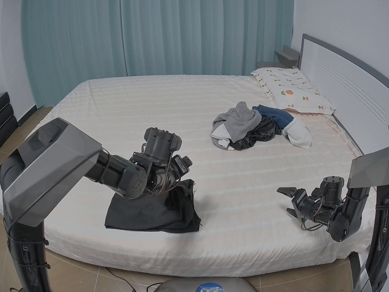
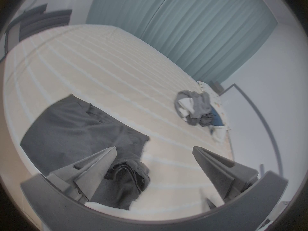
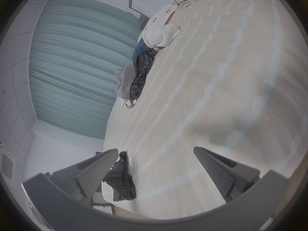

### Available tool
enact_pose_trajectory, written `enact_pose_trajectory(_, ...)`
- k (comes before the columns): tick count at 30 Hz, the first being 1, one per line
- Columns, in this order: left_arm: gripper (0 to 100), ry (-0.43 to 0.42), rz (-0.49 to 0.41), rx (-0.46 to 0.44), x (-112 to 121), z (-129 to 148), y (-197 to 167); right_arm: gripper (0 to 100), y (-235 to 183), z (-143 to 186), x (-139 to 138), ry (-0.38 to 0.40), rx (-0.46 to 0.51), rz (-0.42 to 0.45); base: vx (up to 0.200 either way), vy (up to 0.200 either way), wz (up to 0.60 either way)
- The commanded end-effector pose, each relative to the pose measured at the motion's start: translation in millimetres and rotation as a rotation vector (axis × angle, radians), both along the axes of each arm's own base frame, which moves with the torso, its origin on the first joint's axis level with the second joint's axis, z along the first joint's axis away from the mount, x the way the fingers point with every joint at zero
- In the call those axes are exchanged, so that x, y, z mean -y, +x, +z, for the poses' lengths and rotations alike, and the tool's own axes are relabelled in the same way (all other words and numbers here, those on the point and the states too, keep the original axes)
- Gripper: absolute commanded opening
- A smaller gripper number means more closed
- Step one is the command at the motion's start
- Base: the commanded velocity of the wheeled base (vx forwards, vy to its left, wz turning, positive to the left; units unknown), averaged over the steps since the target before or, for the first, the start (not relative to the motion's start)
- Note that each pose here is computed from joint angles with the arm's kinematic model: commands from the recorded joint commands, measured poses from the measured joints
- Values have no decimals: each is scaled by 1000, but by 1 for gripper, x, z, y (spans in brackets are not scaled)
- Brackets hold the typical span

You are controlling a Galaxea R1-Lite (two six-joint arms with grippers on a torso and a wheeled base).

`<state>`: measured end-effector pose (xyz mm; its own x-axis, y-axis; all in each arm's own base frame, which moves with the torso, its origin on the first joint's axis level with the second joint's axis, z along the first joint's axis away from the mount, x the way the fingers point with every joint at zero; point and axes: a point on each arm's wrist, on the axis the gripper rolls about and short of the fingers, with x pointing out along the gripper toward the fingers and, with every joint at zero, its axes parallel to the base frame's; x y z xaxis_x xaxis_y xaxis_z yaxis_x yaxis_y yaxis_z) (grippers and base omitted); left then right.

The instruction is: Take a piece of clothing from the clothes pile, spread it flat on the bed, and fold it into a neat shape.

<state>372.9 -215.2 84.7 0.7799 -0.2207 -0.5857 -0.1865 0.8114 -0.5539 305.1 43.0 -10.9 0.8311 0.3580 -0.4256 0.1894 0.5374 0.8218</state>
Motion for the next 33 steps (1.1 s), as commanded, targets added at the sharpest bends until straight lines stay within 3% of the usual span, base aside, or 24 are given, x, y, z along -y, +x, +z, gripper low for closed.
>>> enact_pose_trajectory(1,100,-134,-76,43,-4,36,-10,100,0,0,-1,0,-2,3,0,0,0)
enact_pose_trajectory(8,100,-134,-83,31,2,31,-10,100,0,-1,-1,0,-3,4,0,0,0)
enact_pose_trajectory(13,100,-89,-22,-59,-24,3,-14,100,0,-1,-2,-2,-3,5,0,0,0)
enact_pose_trajectory(18,100,-196,110,-149,-52,-6,-18,100,0,-1,-2,0,-5,6,0,0,0)
enact_pose_trajectory(22,100,-247,157,-206,-77,-18,-19,100,0,-2,-2,-1,-6,6,0,150,0)
enact_pose_trajectory(23,100,-272,184,-206,-92,-22,-18,100,0,-3,-3,-1,-7,9,0,200,0)
enact_pose_trajectory(33,100,-383,258,-152,-141,-39,-12,100,-1,-3,-13,1,-7,40,0,200,0)
